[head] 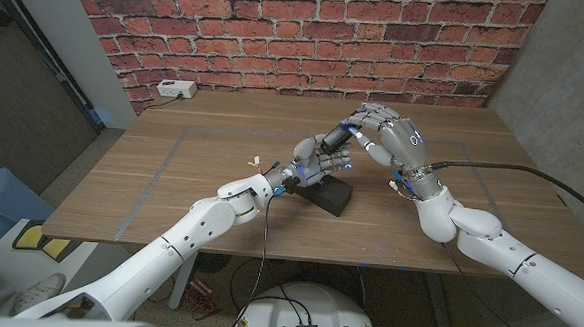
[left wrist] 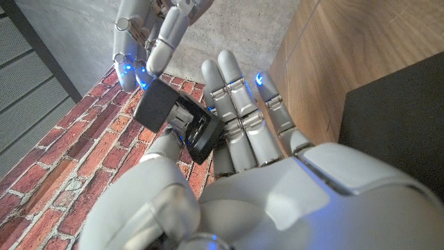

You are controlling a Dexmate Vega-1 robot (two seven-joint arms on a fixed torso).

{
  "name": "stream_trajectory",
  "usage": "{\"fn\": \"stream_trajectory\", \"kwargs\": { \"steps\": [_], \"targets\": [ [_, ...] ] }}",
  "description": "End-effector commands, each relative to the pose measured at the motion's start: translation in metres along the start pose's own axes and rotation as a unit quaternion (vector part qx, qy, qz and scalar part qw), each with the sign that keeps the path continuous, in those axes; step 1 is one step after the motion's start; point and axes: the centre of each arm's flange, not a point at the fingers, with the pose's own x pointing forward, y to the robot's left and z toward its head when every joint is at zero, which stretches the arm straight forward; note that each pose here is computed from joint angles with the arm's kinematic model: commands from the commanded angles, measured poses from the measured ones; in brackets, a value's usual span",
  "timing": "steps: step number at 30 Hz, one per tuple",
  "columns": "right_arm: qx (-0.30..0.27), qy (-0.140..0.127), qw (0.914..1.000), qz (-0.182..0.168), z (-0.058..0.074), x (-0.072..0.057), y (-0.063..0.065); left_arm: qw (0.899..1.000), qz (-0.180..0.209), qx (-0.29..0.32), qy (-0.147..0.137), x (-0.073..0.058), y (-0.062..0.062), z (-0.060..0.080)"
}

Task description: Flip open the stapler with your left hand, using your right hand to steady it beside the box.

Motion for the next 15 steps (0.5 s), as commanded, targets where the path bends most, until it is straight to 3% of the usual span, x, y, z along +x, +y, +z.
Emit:
{"fn": "stream_trajectory", "kwargs": {
  "steps": [1, 6, 15],
  "targets": [
    [-0.011, 0.039, 0.9989, -0.023, -0.006, -0.005, -0.013, 0.998, 0.043, 0.003, -0.050, -0.038, 0.008, 0.019],
    [-0.023, 0.062, 0.9972, -0.033, -0.008, -0.013, -0.022, 0.992, 0.091, 0.007, -0.085, -0.073, 0.021, 0.029],
    [0.000, 0.129, 0.9897, -0.062, -0.019, -0.023, -0.036, 0.966, 0.198, 0.071, -0.150, -0.151, 0.027, 0.051]
  ]
}}
